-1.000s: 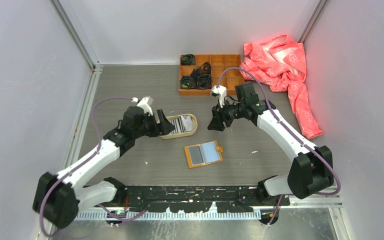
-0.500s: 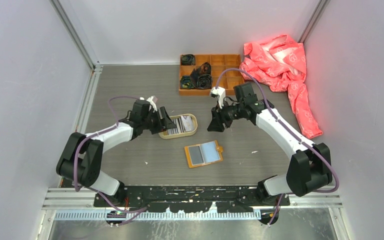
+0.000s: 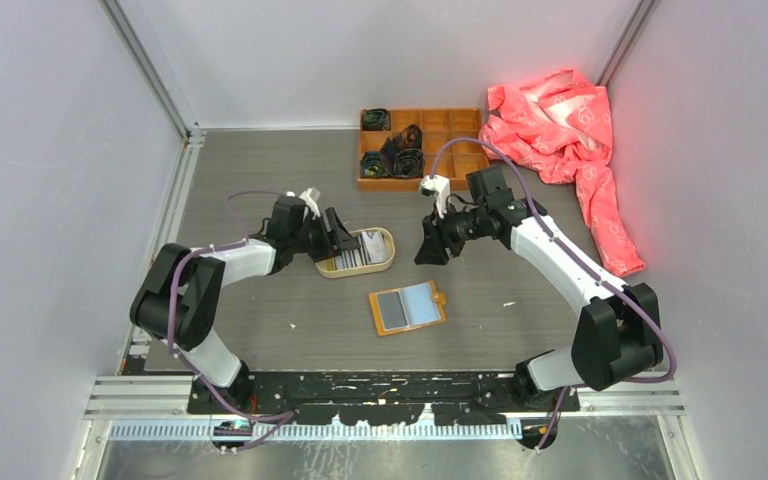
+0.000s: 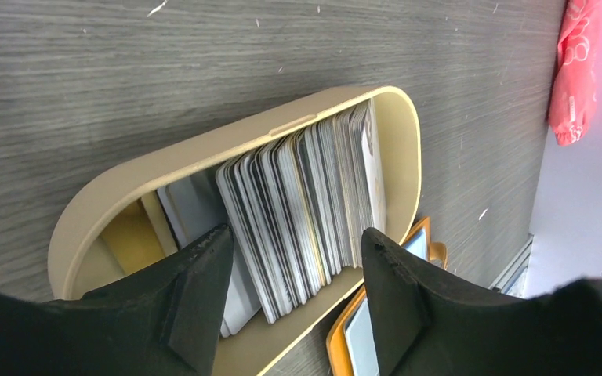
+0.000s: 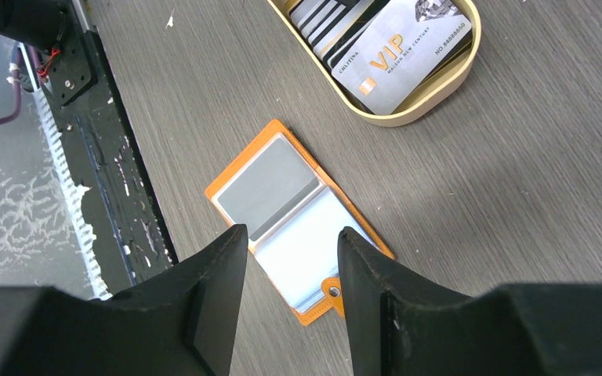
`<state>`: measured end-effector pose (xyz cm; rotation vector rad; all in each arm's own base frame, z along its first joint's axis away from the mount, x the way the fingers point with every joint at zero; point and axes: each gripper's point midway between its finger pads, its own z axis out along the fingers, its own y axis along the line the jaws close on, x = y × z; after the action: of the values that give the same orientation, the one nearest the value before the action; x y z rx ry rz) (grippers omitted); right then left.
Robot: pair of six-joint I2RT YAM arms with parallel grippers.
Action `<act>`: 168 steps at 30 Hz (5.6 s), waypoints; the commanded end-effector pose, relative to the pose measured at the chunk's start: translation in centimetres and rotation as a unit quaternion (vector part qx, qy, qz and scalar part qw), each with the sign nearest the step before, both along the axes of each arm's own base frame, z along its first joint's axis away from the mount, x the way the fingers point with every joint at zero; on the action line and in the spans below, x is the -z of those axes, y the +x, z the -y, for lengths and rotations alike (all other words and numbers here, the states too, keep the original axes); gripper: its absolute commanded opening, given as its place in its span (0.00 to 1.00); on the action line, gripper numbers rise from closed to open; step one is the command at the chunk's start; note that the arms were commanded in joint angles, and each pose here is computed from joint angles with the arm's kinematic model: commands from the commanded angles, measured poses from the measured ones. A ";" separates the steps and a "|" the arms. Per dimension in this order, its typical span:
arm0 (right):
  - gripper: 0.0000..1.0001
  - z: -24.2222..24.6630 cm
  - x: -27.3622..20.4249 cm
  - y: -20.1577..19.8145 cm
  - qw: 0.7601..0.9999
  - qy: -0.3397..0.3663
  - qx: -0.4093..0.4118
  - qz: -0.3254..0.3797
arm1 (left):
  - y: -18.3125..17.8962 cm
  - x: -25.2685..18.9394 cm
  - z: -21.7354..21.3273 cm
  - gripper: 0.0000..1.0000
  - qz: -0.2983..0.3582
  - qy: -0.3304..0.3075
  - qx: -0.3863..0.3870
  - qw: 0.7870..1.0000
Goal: Put the credit cards into the card holder
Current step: Pick up the credit card from the storage box.
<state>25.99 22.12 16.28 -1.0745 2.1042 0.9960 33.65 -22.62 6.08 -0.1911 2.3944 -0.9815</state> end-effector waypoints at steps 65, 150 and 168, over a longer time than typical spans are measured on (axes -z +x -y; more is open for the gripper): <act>0.51 -0.7 -2.8 0.4 0.999 0.031 -0.017 0.030 | 0.4 -3.2 1.4 0.26 -0.012 -0.139 -0.007 0.990; 0.56 -6.0 -4.4 -9.3 0.967 0.172 -0.175 -0.061 | -18.0 -16.8 6.2 0.00 0.427 -0.207 0.132 0.871; 0.15 -6.3 -7.1 -9.9 0.959 0.206 -0.185 -0.058 | -18.3 -16.8 7.2 0.00 0.417 -0.228 0.144 0.868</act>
<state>16.59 28.28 20.79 -1.1943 1.8093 1.6057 15.52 -29.70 20.65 0.3791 1.4829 -1.3691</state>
